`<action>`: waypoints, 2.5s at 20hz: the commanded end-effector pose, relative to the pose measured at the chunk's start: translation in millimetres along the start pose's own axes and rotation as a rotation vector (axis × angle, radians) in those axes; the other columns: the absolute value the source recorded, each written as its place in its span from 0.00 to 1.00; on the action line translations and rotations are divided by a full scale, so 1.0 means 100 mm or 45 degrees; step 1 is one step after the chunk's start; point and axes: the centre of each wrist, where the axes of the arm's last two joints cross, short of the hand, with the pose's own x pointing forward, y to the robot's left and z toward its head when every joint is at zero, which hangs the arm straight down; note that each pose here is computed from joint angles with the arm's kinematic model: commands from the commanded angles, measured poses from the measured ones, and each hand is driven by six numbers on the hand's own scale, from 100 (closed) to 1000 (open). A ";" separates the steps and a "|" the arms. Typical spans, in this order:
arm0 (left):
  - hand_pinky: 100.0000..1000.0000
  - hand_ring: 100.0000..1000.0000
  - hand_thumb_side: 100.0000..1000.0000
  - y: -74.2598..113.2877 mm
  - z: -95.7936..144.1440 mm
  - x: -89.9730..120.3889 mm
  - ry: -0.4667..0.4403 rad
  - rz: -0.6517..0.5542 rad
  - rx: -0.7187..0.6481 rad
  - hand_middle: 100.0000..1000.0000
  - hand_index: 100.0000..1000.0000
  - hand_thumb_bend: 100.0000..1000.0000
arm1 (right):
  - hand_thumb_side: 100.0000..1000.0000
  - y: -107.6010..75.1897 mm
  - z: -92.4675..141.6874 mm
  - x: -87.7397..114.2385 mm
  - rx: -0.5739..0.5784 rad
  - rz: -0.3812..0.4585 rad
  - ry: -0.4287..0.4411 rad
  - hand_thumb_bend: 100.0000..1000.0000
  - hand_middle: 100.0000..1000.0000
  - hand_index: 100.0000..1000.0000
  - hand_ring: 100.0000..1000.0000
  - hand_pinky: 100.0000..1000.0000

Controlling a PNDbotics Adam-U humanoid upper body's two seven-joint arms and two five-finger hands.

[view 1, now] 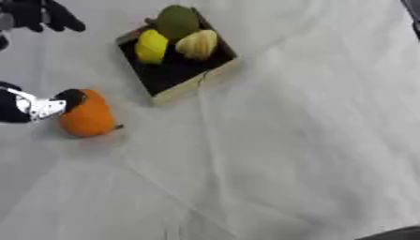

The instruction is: Pick up objects on the table and place them in the box.

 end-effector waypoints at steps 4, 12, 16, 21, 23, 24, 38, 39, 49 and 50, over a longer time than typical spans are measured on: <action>0.80 0.82 0.29 0.06 0.05 0.00 0.031 -0.059 -0.103 0.79 0.85 0.55 | 0.27 -0.19 0.04 -0.02 -0.050 0.031 0.007 0.00 0.78 0.86 0.88 0.88; 0.81 0.83 0.31 -0.08 -0.14 -0.20 0.124 -0.086 -0.233 0.80 0.85 0.55 | 0.28 -0.17 0.04 -0.02 -0.043 0.025 0.005 0.00 0.78 0.86 0.88 0.88; 0.81 0.83 0.29 -0.18 -0.27 -0.33 0.143 -0.087 -0.250 0.80 0.85 0.54 | 0.28 -0.17 0.04 -0.02 -0.045 0.020 0.006 0.00 0.78 0.86 0.88 0.88; 0.81 0.83 0.24 -0.29 -0.42 -0.46 0.165 -0.072 -0.289 0.80 0.85 0.54 | 0.28 -0.16 0.04 -0.02 -0.044 0.016 0.003 0.00 0.78 0.86 0.88 0.88; 0.81 0.83 0.21 -0.33 -0.48 -0.52 0.181 -0.068 -0.299 0.80 0.85 0.54 | 0.28 -0.16 0.04 -0.02 -0.044 0.014 0.004 0.00 0.78 0.86 0.88 0.88; 0.81 0.83 0.20 -0.34 -0.50 -0.55 0.186 -0.066 -0.305 0.81 0.85 0.54 | 0.28 -0.16 0.04 -0.01 -0.045 0.013 0.003 0.00 0.78 0.86 0.88 0.88; 0.80 0.83 0.17 -0.53 -0.65 -0.77 0.243 -0.138 -0.489 0.78 0.77 0.62 | 0.27 -0.16 0.05 -0.01 -0.059 -0.002 0.003 0.00 0.78 0.86 0.88 0.88; 0.80 0.83 0.17 -0.53 -0.65 -0.77 0.245 -0.151 -0.494 0.78 0.76 0.62 | 0.27 -0.16 0.05 -0.01 -0.059 -0.003 0.003 0.00 0.78 0.86 0.88 0.88; 0.67 0.68 0.06 -0.52 -0.68 -0.71 0.244 -0.237 -0.419 0.61 0.59 0.19 | 0.27 -0.15 0.06 -0.03 -0.061 -0.016 0.010 0.00 0.78 0.86 0.88 0.88; 0.65 0.66 0.06 -0.49 -0.67 -0.68 0.229 -0.235 -0.400 0.59 0.57 0.15 | 0.27 -0.15 0.06 -0.03 -0.061 -0.016 0.013 0.00 0.78 0.86 0.88 0.88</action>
